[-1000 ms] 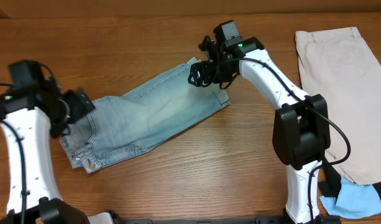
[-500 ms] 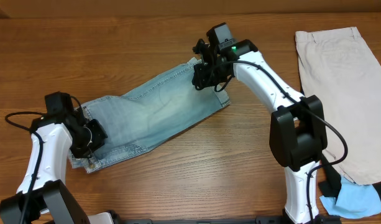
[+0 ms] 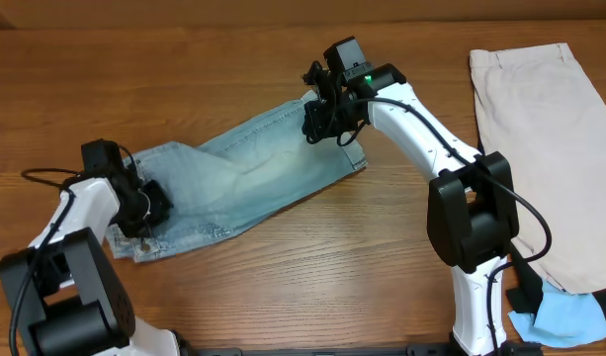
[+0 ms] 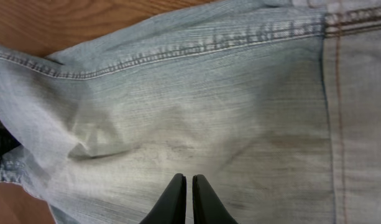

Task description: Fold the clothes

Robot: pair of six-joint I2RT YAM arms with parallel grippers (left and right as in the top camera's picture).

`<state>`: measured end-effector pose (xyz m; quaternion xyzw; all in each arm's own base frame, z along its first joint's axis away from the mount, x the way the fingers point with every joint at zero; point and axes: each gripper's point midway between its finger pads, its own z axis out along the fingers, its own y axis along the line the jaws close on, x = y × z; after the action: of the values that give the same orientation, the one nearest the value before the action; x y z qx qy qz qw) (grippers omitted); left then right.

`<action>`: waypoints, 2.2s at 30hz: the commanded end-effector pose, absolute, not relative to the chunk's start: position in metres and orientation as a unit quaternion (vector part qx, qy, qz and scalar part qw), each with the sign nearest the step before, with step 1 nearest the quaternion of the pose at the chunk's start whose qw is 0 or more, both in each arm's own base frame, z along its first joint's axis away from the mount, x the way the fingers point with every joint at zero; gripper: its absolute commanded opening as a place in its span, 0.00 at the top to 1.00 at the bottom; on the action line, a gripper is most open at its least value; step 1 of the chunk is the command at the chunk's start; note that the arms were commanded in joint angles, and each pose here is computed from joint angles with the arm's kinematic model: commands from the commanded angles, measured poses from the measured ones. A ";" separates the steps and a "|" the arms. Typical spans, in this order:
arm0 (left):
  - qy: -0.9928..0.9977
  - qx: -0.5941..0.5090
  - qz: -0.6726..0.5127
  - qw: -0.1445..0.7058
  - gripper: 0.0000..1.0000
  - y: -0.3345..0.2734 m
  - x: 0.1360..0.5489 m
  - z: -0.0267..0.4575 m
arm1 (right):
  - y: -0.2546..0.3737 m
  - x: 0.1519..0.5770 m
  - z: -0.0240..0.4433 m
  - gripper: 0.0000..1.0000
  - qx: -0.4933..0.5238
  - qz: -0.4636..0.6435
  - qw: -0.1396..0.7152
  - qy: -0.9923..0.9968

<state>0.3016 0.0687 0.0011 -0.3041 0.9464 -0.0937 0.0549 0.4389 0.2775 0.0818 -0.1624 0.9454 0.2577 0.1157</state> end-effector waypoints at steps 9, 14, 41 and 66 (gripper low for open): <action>0.950 -0.266 -0.073 0.146 0.94 0.099 0.391 0.063 | 0.273 0.452 0.027 0.92 -0.067 0.237 0.079 0.966; 0.942 -0.247 -0.071 0.215 0.57 0.106 0.432 0.116 | 0.262 0.464 0.015 0.92 0.000 0.203 0.089 0.975; 0.970 -0.154 -0.099 0.157 0.07 0.045 0.416 0.161 | 0.070 0.449 -0.012 0.84 0.243 0.077 -0.025 0.967; 0.977 -0.097 -0.150 0.118 0.00 0.018 0.380 0.042 | 0.073 0.467 0.135 0.30 0.072 0.216 0.068 0.971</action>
<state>0.3817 0.0277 0.0477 -0.1159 0.9780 -0.1306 0.1144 0.4616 0.0702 0.0973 0.0978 0.9728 0.2088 0.0212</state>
